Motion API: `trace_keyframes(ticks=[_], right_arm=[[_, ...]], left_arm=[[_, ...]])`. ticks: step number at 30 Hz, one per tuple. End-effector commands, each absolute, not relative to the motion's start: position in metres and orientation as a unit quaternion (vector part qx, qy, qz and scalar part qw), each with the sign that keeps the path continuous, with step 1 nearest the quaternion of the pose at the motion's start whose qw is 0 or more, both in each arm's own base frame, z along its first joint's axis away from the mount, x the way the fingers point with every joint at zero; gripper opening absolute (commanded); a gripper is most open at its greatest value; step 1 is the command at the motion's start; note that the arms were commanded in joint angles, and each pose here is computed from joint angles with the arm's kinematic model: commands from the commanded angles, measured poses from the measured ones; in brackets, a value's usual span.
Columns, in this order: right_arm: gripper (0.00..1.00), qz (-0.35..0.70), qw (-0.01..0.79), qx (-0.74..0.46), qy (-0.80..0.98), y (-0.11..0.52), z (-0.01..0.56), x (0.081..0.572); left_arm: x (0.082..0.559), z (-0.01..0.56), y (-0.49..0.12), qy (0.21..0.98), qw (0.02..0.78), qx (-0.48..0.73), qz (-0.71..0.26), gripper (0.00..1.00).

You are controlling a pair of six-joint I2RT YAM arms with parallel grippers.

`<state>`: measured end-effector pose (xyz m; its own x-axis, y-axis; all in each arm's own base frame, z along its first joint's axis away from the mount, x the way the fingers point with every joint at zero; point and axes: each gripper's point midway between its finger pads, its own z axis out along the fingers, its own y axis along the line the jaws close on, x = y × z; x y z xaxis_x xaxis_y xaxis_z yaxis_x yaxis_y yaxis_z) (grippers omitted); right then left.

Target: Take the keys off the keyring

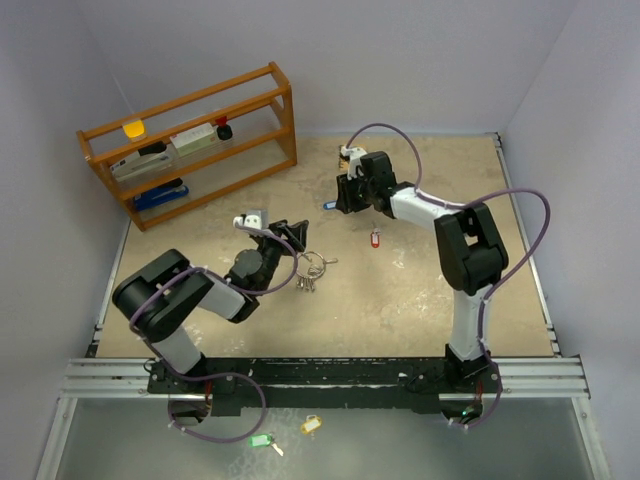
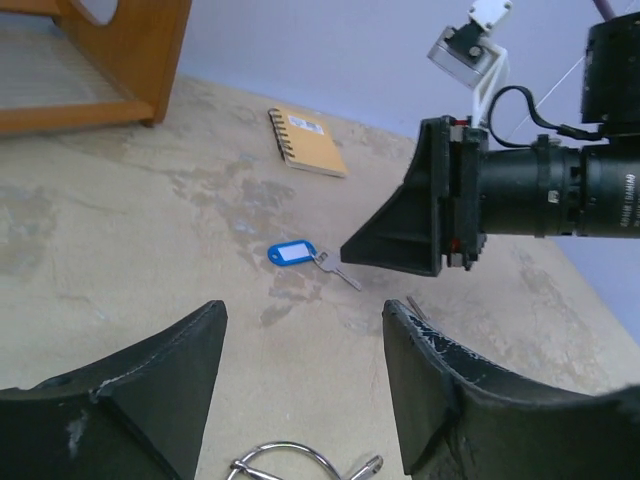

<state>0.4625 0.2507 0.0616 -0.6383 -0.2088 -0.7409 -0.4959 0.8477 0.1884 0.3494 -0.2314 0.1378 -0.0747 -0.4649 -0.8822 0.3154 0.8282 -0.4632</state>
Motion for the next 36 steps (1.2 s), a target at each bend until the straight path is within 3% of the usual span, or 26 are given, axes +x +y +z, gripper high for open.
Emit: trace_keyframes(ticks=[1, 10, 21, 29, 36], right_arm=[[0.42, 0.216, 0.458, -0.225, 0.833, 0.254, 0.138, 0.458], [0.49, 0.092, 0.595, -0.134, 0.788, 0.164, 0.214, 0.406], [0.67, -0.05, 0.663, 0.004, 0.747, 0.063, 0.209, 0.348], [0.69, -0.065, 0.702, 0.063, 0.707, 0.033, 0.215, 0.319], [0.7, -0.082, 0.695, 0.074, 0.711, 0.026, 0.215, 0.317]], left_arm=[[0.353, 0.156, -0.219, 0.682, 0.696, -0.024, -0.225, 0.62], [0.346, 0.177, -0.174, 0.725, 0.683, -0.005, -0.086, 0.7], [0.318, 0.193, -0.075, 0.714, 0.679, -0.135, 0.103, 0.74], [0.303, 0.194, -0.045, 0.702, 0.671, -0.165, 0.171, 0.75], [0.301, 0.201, -0.045, 0.693, 0.682, -0.184, 0.145, 0.76]])
